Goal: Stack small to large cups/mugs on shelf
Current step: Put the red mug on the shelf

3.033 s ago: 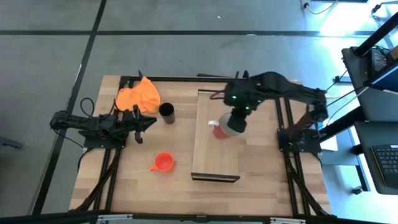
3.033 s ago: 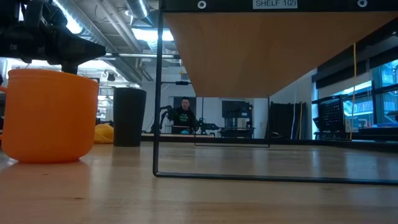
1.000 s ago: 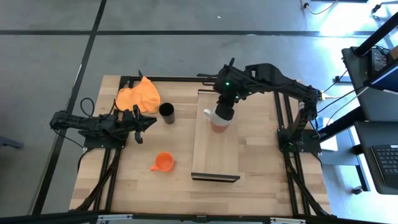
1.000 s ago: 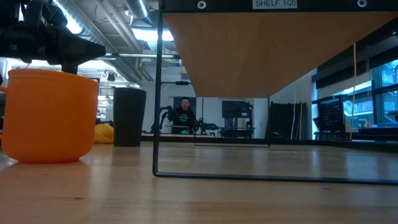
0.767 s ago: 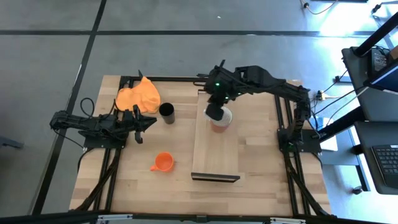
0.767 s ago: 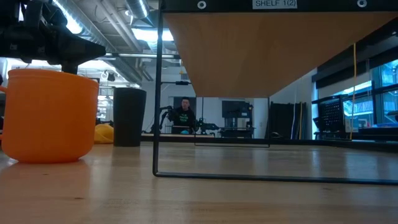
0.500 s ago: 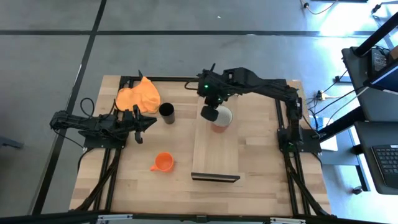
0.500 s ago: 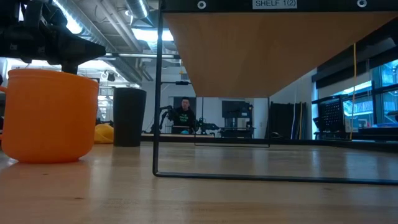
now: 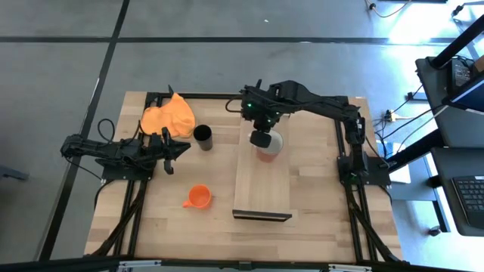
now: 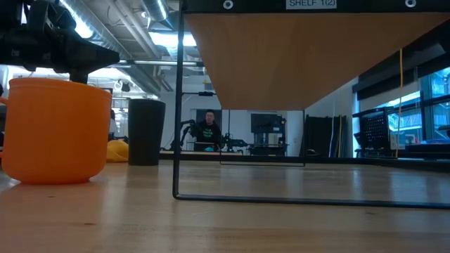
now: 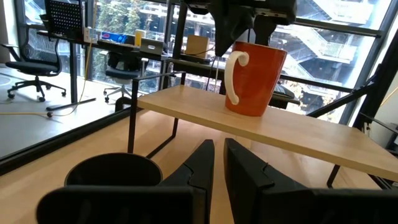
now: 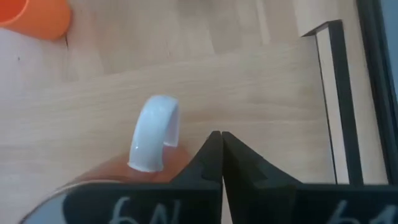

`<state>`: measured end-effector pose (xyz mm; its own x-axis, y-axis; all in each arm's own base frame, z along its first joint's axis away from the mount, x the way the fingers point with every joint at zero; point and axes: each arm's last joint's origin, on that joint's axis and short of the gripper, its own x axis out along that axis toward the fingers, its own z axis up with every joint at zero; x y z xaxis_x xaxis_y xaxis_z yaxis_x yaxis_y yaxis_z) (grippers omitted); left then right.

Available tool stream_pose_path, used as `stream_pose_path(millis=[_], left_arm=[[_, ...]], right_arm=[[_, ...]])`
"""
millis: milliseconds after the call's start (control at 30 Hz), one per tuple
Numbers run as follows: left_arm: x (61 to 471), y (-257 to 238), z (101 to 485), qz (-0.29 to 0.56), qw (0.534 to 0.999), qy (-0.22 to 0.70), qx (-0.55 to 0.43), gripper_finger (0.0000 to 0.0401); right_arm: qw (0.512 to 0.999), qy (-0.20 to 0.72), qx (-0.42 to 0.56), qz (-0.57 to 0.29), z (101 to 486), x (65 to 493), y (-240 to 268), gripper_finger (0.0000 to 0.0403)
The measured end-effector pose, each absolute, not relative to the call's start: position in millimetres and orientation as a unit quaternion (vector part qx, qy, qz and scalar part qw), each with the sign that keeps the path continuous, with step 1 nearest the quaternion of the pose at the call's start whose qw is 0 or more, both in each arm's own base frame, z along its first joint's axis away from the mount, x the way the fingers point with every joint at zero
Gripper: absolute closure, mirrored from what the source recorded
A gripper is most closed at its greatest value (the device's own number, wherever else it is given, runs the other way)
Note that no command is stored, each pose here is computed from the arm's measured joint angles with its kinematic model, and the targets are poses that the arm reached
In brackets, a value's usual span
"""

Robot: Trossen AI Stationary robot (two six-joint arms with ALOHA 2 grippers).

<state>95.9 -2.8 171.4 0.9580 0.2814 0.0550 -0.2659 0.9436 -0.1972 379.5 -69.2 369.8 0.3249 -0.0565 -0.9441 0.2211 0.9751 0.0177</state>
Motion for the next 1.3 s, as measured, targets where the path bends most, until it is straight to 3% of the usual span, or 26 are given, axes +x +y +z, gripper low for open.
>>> stream_pose_path(millis=[1300], left_arm=[[96, -3, 172, 0.139, 0.985, -0.042, -0.095, 0.0371]], right_arm=[[0.829, 0.549, 0.104, 0.016, 372, 388, -42, 0.0393]])
